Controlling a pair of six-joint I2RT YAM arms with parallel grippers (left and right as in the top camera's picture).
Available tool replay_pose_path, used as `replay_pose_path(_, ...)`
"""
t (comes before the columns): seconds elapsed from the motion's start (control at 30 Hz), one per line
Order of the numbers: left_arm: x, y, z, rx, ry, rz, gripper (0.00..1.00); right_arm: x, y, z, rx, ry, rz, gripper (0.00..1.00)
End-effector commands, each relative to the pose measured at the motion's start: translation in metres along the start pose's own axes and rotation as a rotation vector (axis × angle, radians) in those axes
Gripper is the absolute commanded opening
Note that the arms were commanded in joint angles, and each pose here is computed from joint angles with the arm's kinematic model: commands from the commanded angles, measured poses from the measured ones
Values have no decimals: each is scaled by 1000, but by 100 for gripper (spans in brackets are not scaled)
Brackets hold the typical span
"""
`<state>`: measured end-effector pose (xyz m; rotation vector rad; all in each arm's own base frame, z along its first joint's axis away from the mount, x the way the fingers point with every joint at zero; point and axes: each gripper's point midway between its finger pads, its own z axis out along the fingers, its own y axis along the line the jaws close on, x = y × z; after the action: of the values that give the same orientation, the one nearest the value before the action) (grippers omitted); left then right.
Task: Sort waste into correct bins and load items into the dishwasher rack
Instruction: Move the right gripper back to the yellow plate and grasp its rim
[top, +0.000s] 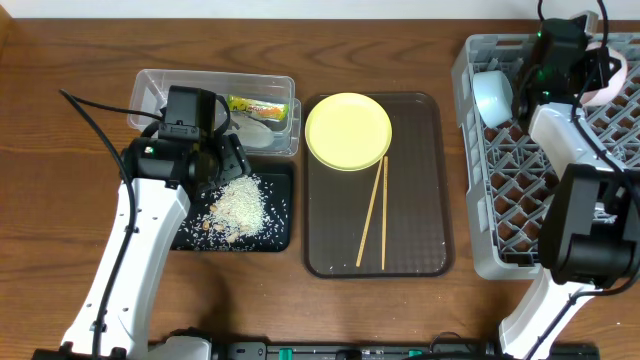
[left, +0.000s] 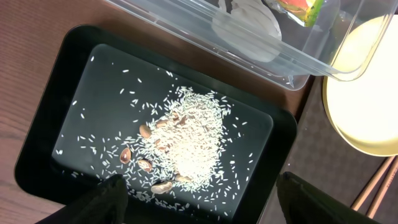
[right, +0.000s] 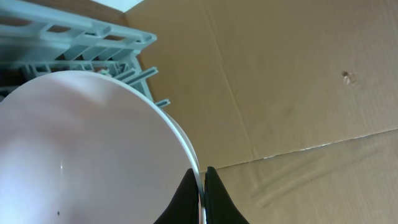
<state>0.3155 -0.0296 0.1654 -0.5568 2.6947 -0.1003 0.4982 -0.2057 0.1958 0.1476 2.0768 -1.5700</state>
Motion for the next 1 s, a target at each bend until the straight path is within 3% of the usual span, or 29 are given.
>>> replay_pose_path(0.0,-4,2,-4,-5,-17,-18,79,2,18,-5,-16,4,-9,1)
replay_pose_path(0.43,-4,2,-4,-5,-16,-18,79,-15,67,-49,-186,-70,63,2)
replay_pose_path(0.8,-4,2,-4,-5,-16,-18,79,-25,66,-92,-312,-103,105,42)
replay_pose_path(0.97,-4,2,-4,-5,-16,-18,79,-28,47,-123,-526,-111,231,46)
